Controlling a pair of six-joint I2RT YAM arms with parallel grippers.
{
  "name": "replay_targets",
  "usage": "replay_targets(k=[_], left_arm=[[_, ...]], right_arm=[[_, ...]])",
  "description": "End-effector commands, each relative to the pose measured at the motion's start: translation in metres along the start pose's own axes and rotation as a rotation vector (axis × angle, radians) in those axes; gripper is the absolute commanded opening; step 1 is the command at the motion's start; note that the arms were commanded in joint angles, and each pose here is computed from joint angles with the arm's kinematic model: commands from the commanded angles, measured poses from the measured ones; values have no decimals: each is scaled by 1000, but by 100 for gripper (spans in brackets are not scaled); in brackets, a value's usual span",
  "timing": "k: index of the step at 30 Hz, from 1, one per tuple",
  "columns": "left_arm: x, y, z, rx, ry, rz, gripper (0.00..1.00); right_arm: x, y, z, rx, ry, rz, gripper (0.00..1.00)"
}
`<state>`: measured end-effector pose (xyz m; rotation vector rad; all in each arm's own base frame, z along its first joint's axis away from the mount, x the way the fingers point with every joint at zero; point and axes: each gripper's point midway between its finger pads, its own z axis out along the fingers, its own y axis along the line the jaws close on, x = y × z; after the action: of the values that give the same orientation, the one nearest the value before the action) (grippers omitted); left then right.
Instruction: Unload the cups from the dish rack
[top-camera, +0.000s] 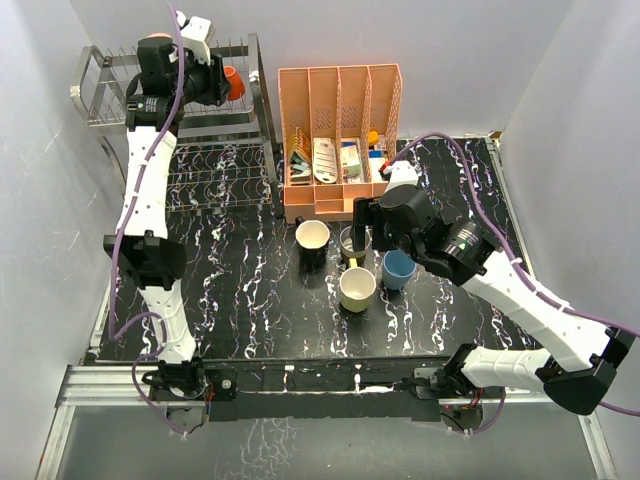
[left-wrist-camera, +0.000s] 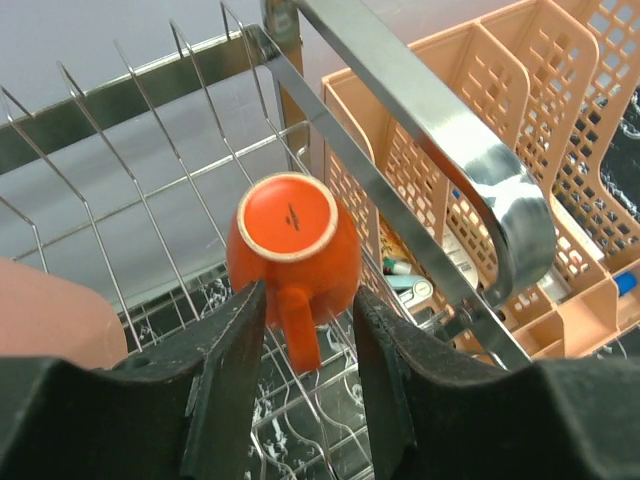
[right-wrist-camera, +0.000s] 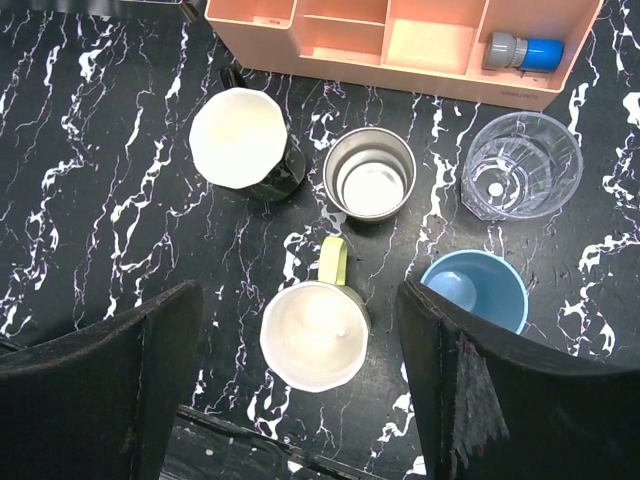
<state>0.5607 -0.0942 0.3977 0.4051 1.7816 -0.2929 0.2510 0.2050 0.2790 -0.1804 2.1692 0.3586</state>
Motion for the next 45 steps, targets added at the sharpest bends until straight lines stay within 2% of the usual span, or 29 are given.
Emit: replay_targets(k=[1,6,8,15,19,25,29,35,38,45], left_arm=[[15,-20,-33,43,102,23,38],[-8,-28,-48,55,46,19,29],[-17,-30,-52,54,22,13,29],[-23,-34,-45,75,-5,-48,48],[-12,-32,-35,76,24,-62,50],[-3,-31,-39,77,61,-22,32],[-4,-35,-56,86,82,23,18],[6,-39,-80,84,147,71,5],[6,-41,-90,85,158,72,0],[-10,-54,-105,120,112,42,0]], right_arm=[[-16,7,-8,-48,-70,39,80],[-16,8,-10,-61,-70,49,79],[-15,8,-11,-62,-71,53,79],[-11,8,-10,-65,-65,61,79],[-8,6,-10,-61,-65,64,79],[-6,4,-9,-57,-62,63,79],[-5,6,-7,-64,-59,63,79],[-4,8,-7,-76,-59,72,78],[-3,9,-8,-83,-56,75,78],[-2,7,-12,-84,-61,83,78]])
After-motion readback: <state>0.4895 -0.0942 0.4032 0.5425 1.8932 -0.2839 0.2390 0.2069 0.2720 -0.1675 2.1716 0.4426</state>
